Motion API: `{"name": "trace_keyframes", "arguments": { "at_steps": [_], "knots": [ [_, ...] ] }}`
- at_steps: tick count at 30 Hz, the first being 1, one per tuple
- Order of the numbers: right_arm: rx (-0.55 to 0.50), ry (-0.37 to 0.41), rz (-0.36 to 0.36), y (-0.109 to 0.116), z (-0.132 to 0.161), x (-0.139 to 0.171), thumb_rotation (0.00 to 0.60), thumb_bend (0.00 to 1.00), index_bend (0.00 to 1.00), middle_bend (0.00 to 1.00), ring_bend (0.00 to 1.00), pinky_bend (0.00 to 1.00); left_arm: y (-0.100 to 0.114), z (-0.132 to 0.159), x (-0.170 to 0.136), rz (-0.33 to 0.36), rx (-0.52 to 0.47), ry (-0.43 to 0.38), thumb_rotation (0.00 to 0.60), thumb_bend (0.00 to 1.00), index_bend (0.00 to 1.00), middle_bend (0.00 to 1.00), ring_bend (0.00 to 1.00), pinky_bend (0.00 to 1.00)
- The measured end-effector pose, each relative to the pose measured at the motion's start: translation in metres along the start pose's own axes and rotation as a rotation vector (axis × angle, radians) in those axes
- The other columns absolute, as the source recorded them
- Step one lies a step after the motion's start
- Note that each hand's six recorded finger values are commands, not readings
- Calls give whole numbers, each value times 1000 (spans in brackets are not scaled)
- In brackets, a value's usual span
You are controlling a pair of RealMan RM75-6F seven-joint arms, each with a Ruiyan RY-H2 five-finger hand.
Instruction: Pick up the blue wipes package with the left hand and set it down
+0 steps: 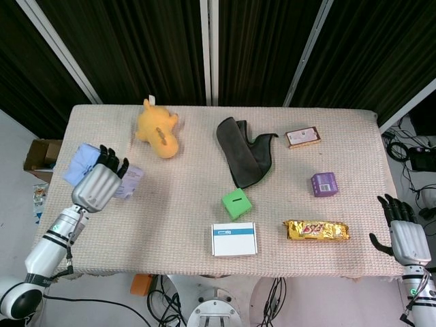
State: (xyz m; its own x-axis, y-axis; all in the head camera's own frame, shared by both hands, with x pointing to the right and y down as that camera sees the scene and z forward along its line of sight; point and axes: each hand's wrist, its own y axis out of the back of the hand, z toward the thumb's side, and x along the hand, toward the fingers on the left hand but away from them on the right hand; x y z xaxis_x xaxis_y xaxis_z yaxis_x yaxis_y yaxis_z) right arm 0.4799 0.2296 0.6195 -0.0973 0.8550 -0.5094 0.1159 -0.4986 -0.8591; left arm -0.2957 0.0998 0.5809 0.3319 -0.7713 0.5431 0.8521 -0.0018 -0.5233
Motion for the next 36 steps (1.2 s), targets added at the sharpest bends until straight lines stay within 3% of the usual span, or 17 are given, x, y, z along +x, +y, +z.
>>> {"name": "trace_keyframes", "arguments": {
  "at_steps": [8, 12, 14, 18, 22, 29, 36],
  "knots": [
    [7, 5, 11, -3, 3, -2, 600, 214, 0, 0, 0, 0, 1, 22, 12, -40, -30, -95, 600, 288, 130, 540, 185, 212],
    [11, 2, 11, -2, 2, -2, 600, 214, 0, 0, 0, 0, -1, 26, 14, -36, -58, -109, 600, 276, 67, 329, 160, 211],
    [12, 0, 12, -2, 2, -2, 600, 214, 0, 0, 0, 0, -1, 26, 15, -32, -72, -110, 600, 244, 32, 166, 118, 210],
    [11, -3, 13, -2, 2, -2, 600, 213, 0, 0, 0, 0, 5, 26, 15, -5, -114, -106, 600, 177, 3, 25, 65, 206],
    [9, -2, 2, -1, 4, -2, 600, 219, 0, 0, 0, 0, 11, 25, 13, 23, -135, -97, 600, 118, 0, 2, 49, 204],
    [5, -12, -6, 0, 1, -2, 600, 219, 0, 0, 0, 0, 22, 16, 7, 55, -169, -70, 600, 113, 0, 0, 43, 202],
    [3, -20, 3, -2, -2, -2, 600, 219, 0, 0, 0, 0, 23, -6, -3, 37, -342, -27, 600, 112, 0, 0, 43, 202]
  ]
}}
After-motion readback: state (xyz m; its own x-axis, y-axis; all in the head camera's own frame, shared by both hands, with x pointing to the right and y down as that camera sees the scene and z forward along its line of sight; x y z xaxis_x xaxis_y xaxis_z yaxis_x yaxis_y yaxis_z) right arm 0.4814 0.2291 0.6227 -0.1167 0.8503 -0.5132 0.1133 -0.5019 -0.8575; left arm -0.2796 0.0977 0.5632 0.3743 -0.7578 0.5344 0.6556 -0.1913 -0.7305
